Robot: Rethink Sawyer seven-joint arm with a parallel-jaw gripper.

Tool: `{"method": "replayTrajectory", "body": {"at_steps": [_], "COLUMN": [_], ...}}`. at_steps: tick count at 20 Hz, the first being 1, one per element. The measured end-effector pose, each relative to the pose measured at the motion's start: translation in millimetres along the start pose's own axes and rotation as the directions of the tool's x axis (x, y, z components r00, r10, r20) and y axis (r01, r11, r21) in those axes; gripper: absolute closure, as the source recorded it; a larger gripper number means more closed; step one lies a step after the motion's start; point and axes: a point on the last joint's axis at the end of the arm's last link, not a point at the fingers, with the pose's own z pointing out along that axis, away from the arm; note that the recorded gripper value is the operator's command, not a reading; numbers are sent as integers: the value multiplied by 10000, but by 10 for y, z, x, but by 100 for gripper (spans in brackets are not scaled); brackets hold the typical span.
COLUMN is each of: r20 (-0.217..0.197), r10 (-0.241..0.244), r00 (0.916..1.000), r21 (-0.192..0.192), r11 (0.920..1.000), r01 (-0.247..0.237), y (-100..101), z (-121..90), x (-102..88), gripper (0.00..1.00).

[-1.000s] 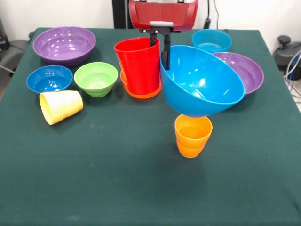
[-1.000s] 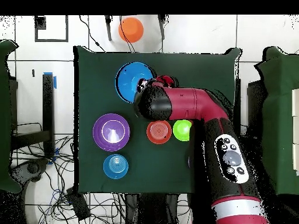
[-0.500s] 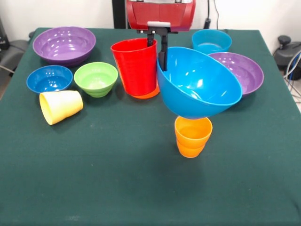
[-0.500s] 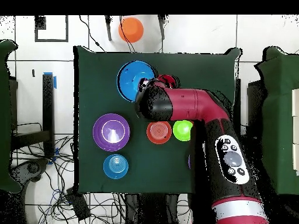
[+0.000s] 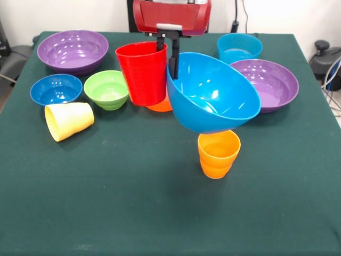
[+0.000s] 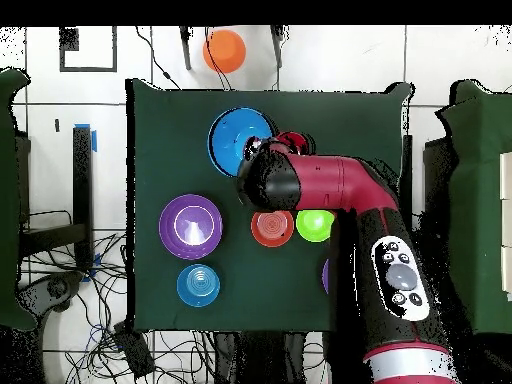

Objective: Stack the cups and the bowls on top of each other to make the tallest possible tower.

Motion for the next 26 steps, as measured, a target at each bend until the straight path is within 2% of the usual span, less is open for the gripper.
{"method": "replayTrajectory", "body": {"at_steps": [9, 15, 20, 26], "r20": [-321, -331, -223, -80], "r10": [-25, -203, -241, -5], "r00": [9995, 9992, 9995, 10000], "r21": [187, 339, 239, 109], "r11": [9998, 9992, 9994, 9999], "r01": [31, 214, 246, 6], "y": [-51, -5, 56, 49], "z": [184, 271, 280, 274], "x": [170, 272, 264, 207], "gripper": [100, 100, 100, 100]}}
